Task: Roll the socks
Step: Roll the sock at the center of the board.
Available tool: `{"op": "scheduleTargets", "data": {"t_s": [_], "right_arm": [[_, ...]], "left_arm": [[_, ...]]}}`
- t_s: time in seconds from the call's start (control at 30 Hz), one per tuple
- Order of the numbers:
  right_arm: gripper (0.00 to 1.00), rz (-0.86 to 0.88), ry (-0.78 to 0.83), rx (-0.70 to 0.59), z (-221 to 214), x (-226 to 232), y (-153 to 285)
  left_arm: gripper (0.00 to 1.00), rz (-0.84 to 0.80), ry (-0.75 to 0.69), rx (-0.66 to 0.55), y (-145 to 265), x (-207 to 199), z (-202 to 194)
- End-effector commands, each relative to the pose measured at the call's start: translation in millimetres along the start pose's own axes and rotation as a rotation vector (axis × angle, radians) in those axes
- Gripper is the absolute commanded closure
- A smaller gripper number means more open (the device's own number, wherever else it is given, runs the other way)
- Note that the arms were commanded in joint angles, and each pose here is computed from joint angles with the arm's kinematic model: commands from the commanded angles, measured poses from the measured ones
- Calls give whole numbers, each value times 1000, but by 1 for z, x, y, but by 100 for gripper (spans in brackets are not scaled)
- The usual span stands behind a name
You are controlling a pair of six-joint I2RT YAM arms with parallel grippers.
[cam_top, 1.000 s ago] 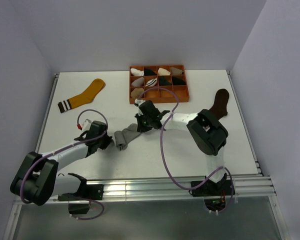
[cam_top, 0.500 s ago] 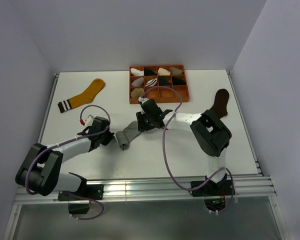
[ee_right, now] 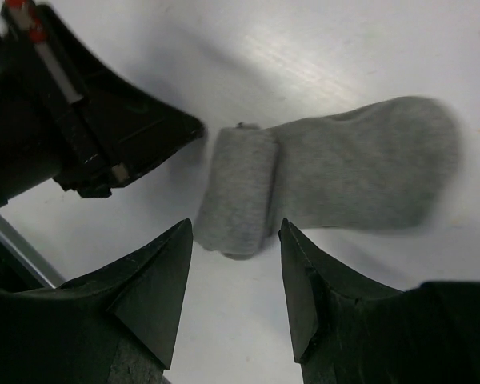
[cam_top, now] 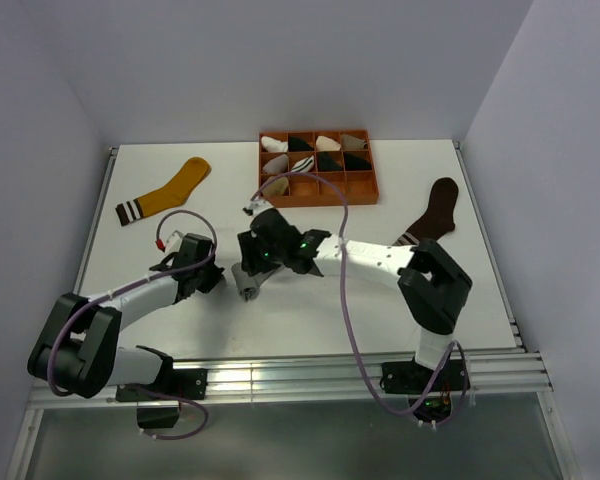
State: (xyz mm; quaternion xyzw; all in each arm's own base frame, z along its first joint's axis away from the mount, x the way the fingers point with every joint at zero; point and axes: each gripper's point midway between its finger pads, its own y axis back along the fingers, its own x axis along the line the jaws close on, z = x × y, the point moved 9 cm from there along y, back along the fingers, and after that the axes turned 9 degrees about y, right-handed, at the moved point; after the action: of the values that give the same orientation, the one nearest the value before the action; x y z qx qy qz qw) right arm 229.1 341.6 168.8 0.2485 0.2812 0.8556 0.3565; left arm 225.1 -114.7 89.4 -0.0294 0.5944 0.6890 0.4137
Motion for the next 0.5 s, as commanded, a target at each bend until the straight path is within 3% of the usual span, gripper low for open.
{"op": "scheduleTargets", "data": {"t_s": [0.0, 0.47], "right_arm": [[44, -43, 12, 25, -7, 25, -13], [45, -136, 131, 83, -31, 42, -51]], "left_arm": [[100, 68, -36, -12, 6, 15, 6], [98, 11, -31, 1, 13, 15, 12]]}}
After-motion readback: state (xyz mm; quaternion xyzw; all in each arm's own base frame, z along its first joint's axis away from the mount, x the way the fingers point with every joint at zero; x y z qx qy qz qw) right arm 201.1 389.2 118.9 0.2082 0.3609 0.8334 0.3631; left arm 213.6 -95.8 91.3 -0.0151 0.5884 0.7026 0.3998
